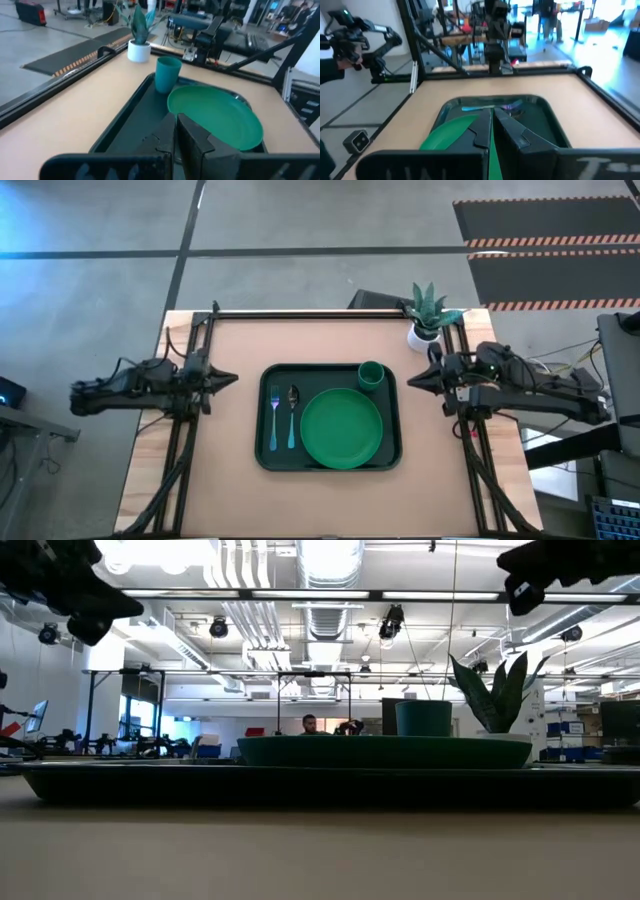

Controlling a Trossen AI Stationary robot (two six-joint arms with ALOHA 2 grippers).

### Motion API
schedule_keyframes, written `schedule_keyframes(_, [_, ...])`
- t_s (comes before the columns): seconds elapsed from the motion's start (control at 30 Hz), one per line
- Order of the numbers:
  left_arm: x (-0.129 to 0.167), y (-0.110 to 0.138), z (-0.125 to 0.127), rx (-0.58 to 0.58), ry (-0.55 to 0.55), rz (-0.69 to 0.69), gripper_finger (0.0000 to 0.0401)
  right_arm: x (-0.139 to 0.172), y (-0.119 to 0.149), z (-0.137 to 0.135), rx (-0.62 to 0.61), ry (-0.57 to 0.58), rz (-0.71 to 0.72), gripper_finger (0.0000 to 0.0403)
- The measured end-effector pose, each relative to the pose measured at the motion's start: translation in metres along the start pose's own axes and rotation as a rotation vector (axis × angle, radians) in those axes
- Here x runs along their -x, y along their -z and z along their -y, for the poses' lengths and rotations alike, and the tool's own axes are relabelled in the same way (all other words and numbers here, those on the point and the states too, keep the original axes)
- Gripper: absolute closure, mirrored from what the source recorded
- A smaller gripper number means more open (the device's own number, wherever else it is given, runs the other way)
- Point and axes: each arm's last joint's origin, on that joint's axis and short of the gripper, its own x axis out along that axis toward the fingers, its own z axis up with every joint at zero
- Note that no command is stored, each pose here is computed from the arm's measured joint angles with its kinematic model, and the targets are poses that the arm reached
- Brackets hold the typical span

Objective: Pick and place plate/cup/fork/spoon on tray
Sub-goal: Return to Home Position

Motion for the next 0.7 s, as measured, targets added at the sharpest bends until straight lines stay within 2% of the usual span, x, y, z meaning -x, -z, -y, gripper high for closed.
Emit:
schedule_keyframes(0.2, [-0.003, 0.014, -0.003, 0.01, 0.015, 0.053, 0.0401, 0.009, 0.026, -0.002, 0.004, 0.005, 0.058, 0.0394])
schedule_keyframes(0.3, [-0.01, 0.018, -0.001, 0.023, 0.059, 0.148, 0.0401, 0.014, 0.037, -0.004, -0.008, 0.004, 0.088, 0.0394])
schedule_keyframes(0.4, [-0.02, 0.031, -0.002, 0.036, 0.072, 0.156, 0.0401, 0.019, 0.043, -0.005, 0.006, -0.002, 0.137, 0.0394])
schedule_keyframes(0.7, [-0.042, 0.062, 0.0, 0.151, 0.229, 0.147, 0.0401, 0.014, 0.063, -0.002, -0.046, 0.003, 0.078, 0.0394])
